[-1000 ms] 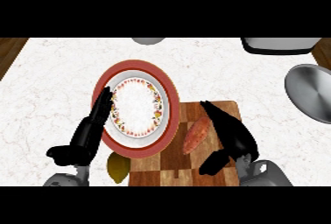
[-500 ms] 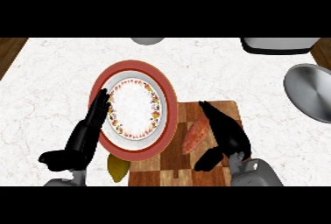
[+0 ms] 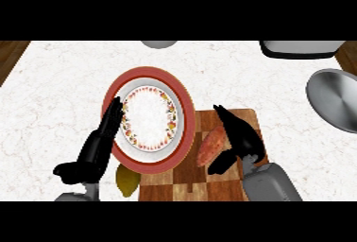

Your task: Pick the sweet potato from the cutting board and place it in the pan

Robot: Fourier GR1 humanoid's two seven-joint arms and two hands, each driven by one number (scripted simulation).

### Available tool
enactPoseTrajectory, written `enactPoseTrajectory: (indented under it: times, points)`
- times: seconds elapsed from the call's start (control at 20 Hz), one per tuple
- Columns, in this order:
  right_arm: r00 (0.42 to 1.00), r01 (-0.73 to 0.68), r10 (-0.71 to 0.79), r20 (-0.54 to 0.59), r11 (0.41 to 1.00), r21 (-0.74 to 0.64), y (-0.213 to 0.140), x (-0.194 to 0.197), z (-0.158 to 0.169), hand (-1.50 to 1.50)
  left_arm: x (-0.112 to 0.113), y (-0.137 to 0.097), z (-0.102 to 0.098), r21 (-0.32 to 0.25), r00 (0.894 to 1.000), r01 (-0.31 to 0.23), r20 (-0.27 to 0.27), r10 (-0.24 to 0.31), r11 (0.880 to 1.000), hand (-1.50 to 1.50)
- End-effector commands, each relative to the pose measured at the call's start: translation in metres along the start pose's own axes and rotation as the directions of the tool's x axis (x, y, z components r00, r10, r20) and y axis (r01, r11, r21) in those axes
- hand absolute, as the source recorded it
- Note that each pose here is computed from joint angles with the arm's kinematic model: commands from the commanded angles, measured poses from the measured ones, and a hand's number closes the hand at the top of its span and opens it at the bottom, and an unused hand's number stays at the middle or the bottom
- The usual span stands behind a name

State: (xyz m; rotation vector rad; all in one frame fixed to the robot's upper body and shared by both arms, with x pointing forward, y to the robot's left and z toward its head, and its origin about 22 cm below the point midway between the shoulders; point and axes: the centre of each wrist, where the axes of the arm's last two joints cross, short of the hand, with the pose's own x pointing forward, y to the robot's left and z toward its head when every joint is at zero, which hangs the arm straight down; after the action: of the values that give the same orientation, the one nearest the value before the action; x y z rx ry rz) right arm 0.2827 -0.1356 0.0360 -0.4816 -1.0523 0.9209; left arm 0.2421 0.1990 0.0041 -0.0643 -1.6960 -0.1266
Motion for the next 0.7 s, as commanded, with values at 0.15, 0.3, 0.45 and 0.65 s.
enactPoseTrajectory:
  times: [0.15,0.3,0.45,0.65]
  points:
    - [0.998,-0.021,0.024,-0.057,0.998,0.051,0.033,-0.018,-0.024,-1.5,0.008,0.009,-0.005,0.005,1.0,-0.002,-0.006,0.002,1.0,0.0]
    - [0.991,-0.136,0.133,0.028,0.979,0.151,0.025,-0.007,-0.016,1.5,0.008,0.018,0.004,-0.01,1.0,0.002,-0.01,-0.002,1.0,0.0]
    - [0.984,-0.177,0.174,0.038,0.977,0.118,0.041,-0.015,-0.025,1.5,0.002,0.018,-0.019,-0.007,1.0,-0.002,0.002,0.002,1.0,0.0]
    - [0.983,-0.185,0.182,0.035,0.98,0.072,0.033,-0.009,-0.043,1.5,0.003,0.013,-0.001,-0.009,1.0,-0.008,0.015,0.008,1.0,0.0]
